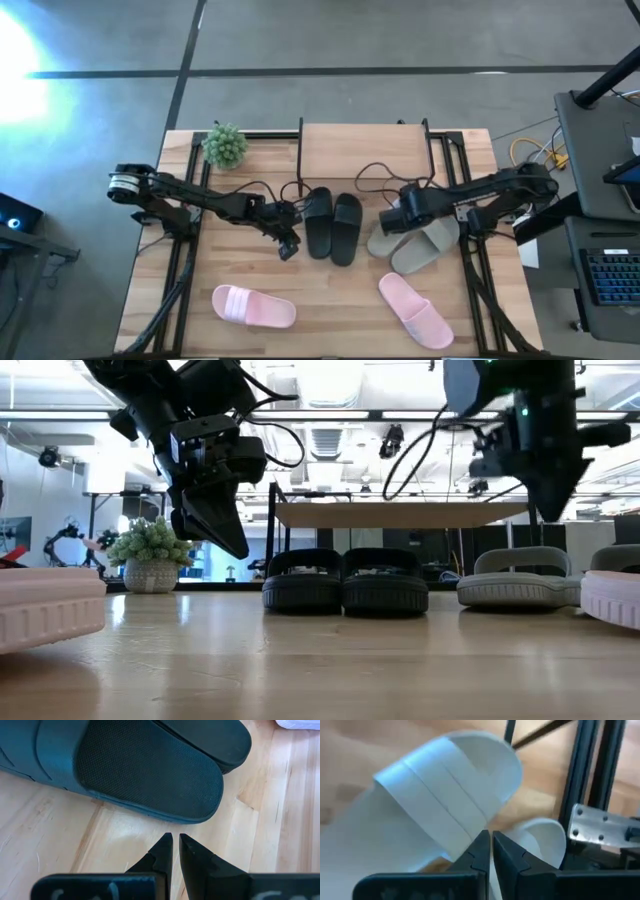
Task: Pick and place slides into the shelf
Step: Put the left gray slipper on the shelf
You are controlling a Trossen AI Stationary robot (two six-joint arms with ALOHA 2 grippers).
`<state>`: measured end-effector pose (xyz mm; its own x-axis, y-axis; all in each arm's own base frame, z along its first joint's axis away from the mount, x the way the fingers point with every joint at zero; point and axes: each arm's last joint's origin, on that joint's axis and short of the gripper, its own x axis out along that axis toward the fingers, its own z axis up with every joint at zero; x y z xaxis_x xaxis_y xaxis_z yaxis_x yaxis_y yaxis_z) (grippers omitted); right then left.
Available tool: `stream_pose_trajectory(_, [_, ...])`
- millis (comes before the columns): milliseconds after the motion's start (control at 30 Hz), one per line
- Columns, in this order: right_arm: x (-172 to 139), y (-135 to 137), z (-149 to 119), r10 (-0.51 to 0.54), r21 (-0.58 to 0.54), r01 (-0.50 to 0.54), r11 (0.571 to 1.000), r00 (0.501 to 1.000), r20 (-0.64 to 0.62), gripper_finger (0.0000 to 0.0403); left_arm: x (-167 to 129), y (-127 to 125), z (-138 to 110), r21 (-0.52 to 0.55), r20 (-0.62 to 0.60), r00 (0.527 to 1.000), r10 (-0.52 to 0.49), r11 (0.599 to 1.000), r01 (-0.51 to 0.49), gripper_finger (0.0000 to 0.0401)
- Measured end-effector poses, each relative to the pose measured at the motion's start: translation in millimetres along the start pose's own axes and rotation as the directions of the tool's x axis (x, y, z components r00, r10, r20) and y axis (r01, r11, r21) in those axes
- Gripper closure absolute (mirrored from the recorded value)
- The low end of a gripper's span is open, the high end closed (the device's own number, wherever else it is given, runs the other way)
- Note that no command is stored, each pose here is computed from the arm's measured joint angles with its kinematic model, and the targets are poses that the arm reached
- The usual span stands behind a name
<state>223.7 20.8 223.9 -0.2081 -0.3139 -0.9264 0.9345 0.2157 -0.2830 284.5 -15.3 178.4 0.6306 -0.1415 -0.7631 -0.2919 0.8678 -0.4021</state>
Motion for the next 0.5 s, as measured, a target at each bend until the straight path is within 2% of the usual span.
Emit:
stream_pose_trajectory(167, [23,-1,1,-0.024,0.053,0.027,0.998,0.998,-0.053,0.0390,0,0,0,-0.001,0.000,1.000,0.000,1.000,0.000,0.0383])
stream_pose_trajectory(333, [35,-6,3,-0.070,0.105,0.070,0.992,0.998,0.000,0.0390,0,0,0,-0.001,0.000,1.000,0.000,1.000,0.000,0.0383])
stream_pose_trajectory(500, [45,-2,6,-0.024,0.088,0.023,0.996,1.000,0.012,0.0390,0,0,0,-0.002,0.000,1.000,0.000,1.000,0.000,0.0383])
